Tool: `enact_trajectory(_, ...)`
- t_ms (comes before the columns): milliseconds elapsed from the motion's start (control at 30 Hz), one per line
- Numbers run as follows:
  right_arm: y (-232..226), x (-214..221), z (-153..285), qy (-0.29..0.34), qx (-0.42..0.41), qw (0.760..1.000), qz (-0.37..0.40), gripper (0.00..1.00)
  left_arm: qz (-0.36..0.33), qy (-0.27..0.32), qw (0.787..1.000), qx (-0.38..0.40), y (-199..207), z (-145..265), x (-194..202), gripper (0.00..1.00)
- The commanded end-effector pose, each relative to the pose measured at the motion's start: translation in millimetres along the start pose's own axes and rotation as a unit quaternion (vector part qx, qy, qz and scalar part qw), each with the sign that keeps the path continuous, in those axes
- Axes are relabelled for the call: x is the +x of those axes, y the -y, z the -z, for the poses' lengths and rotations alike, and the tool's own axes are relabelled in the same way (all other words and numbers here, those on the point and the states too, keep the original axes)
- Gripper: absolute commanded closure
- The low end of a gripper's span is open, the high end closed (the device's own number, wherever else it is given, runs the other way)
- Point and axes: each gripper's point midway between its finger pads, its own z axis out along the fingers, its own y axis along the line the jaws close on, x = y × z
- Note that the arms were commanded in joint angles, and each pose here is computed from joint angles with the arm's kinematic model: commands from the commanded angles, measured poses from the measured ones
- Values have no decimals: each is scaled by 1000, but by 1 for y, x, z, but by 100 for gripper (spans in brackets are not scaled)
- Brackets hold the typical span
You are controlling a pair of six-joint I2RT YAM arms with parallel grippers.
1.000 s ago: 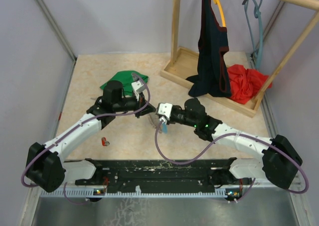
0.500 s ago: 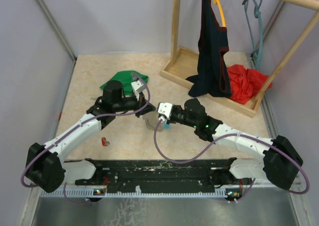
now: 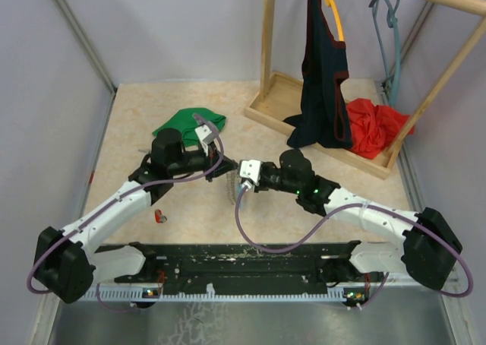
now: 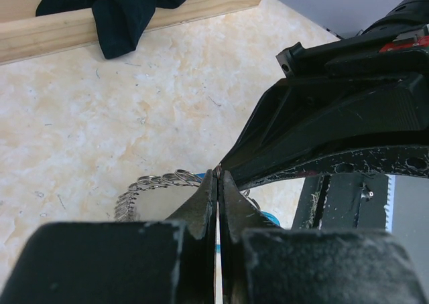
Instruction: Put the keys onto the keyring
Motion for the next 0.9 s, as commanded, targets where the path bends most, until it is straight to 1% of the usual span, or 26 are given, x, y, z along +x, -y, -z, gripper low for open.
enact_trajectory(0, 0, -26, -4, 36, -22, 999, 6, 100, -16, 76, 997, 7, 8, 2, -32, 100)
enact_trajectory(167, 3, -31, -4, 46, -17, 999, 3, 100, -21, 101, 995, 4, 10, 5, -33, 100)
enact_trajectory(300, 8, -25, -2, 33, 2, 999, -2, 100, -20, 98, 995, -9, 5, 5, -23, 100)
enact_trajectory(400, 9, -24, 0, 26, 6, 1000, -8, 100, -21, 107, 994, -23, 0, 8, -17, 100)
enact_trajectory(500, 12, -21, 0, 19, 16, 1000, -15, 100, -20, 107, 994, -21, 0, 6, -14, 100)
enact_trajectory(633, 15, -13, -4, -1, 20, 999, -27, 100, -15, 107, 994, -33, -6, 6, -10, 83)
enact_trajectory(667, 15, -9, -6, -7, 18, 999, -33, 100, -13, 107, 993, -42, -9, 7, -10, 77)
enact_trajectory(733, 16, -4, -9, -15, 16, 999, -45, 100, -3, 107, 992, -65, -16, 10, -8, 69)
enact_trajectory(867, 21, 10, -10, -30, 24, 996, -85, 100, 2, 105, 989, -100, -27, 19, -3, 61)
